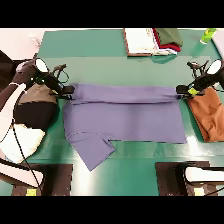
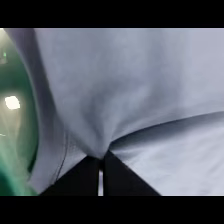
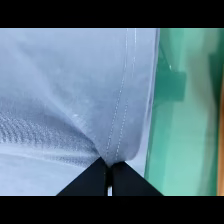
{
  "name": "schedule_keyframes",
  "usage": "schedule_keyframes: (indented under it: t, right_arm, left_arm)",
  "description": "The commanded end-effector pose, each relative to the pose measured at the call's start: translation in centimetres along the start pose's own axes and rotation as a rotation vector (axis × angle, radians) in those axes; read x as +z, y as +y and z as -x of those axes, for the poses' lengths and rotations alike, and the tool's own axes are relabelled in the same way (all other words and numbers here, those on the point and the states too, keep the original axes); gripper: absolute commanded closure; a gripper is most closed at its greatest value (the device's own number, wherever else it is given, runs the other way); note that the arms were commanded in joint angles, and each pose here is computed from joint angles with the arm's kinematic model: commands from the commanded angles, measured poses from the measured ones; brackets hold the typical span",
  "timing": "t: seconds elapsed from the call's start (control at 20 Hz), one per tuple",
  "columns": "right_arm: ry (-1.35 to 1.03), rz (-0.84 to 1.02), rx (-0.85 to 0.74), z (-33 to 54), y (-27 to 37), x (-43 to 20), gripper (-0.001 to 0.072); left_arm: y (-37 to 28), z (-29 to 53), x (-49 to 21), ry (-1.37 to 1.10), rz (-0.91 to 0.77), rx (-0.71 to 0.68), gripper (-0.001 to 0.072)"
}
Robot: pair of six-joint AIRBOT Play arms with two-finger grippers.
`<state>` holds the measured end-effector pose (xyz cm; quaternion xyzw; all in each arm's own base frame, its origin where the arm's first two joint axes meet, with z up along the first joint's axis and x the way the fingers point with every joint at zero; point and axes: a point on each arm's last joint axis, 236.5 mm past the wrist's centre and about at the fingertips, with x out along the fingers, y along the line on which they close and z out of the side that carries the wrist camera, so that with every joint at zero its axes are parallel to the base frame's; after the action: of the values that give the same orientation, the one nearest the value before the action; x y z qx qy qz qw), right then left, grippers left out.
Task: Fold the shirts.
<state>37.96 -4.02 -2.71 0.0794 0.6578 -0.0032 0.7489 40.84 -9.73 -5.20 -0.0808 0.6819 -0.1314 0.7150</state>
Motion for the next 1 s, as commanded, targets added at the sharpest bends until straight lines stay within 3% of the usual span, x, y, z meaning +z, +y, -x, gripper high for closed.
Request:
schedule_keyframes:
  t: [0.0,0.05,0.1,0.2,0.3,0.35,0.6,0.7,0.95]
  right_arm:
    - [0.017,-0.015,0.018,-0.7,0.3,-0.8,0.0529]
    - [0.009,-0.018,0.030,-0.4,0.6,-0.5,0.0308]
    - [-0.004,-0.020,0.035,0.1,0.8,0.0,0.0290]
    - [-0.041,-0.010,0.030,2.1,0.9,0.8,0.0290]
    - [-0.096,0.001,0.011,4.7,0.8,1.0,0.0291]
    - [-0.107,0.002,-0.009,5.6,0.3,0.3,0.0291]
    - [-0.020,-0.097,-0.038,5.2,-2.7,-8.4,0.0290]
    - [0.048,-0.166,-0.034,3.5,-3.8,-12.6,0.0199]
    - [0.192,-0.262,-0.009,-0.7,-3.9,-20.6,0.0202]
  left_arm:
    - [0.1,-0.9,-0.7,0.013,0.018,-0.011,0.0422]
    - [0.0,-0.9,-0.9,0.022,0.027,-0.011,0.0248]
    - [0.0,-0.8,-1.1,0.032,0.025,-0.012,0.0250]
    - [-0.1,0.3,-1.5,0.029,0.013,-0.003,0.0251]
    - [-0.4,3.5,-1.2,-0.046,-0.019,0.027,0.0339]
    - [-0.9,5.3,-1.4,-0.083,-0.032,0.027,0.0337]
    - [-1.9,8.6,-8.3,-0.148,-0.012,0.025,0.0338]
    - [-1.7,7.2,-11.8,-0.131,0.026,0.015,0.0338]
    - [-1.2,2.9,-17.7,-0.054,0.097,-0.018,0.0338]
